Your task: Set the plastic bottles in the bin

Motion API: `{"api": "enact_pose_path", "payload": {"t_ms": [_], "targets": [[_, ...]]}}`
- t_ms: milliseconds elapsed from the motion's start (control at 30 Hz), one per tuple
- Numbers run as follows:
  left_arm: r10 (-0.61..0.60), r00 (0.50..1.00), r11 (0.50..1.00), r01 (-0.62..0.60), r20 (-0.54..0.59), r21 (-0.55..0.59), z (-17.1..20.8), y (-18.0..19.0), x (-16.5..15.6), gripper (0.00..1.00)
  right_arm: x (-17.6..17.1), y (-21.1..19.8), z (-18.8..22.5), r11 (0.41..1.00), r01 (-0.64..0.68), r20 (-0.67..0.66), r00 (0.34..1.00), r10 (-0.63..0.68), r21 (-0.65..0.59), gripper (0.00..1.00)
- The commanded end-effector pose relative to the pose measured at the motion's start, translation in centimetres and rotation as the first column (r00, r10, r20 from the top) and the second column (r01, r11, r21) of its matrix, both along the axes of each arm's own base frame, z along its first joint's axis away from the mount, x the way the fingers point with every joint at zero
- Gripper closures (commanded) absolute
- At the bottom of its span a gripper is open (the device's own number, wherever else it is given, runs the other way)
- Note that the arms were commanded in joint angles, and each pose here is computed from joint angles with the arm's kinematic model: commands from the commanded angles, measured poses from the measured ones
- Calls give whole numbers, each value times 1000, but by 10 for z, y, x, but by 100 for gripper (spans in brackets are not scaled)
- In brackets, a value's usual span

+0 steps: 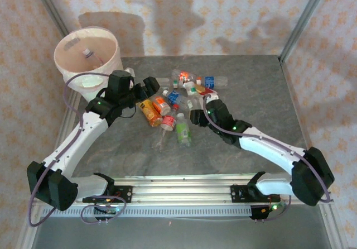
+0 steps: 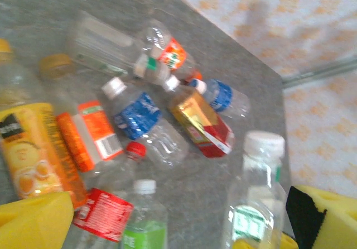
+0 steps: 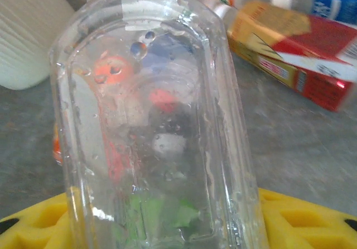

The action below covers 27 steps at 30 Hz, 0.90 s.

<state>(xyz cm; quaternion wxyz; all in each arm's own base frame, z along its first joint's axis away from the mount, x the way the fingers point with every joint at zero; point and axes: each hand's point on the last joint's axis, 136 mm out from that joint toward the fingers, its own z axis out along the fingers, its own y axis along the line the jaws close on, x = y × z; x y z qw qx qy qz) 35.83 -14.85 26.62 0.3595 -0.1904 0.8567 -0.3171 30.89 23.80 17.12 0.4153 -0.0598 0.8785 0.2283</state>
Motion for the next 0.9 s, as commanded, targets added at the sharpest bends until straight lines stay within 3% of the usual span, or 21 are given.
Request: {"api": "enact_pose_path", "payload": {"t_ms": [0,433,667,867], "targets": [[-166,981,982,173,97,-79,23,-30,-3,0,14,30,39,991,-82,100,992,72,102,53],[-253,953,951,276,164,-139,32,-61,13,0,21,95,90,906,-316,218,941,260,280,53],[-327,938,941,334,117,-51,14,-87,13,0,17,103,101,896,-340,253,929,271,287,53],[-338,935,934,347,106,-86,9,-95,14,12,13,105,100,890,-351,263,924,278,291,52]]}}
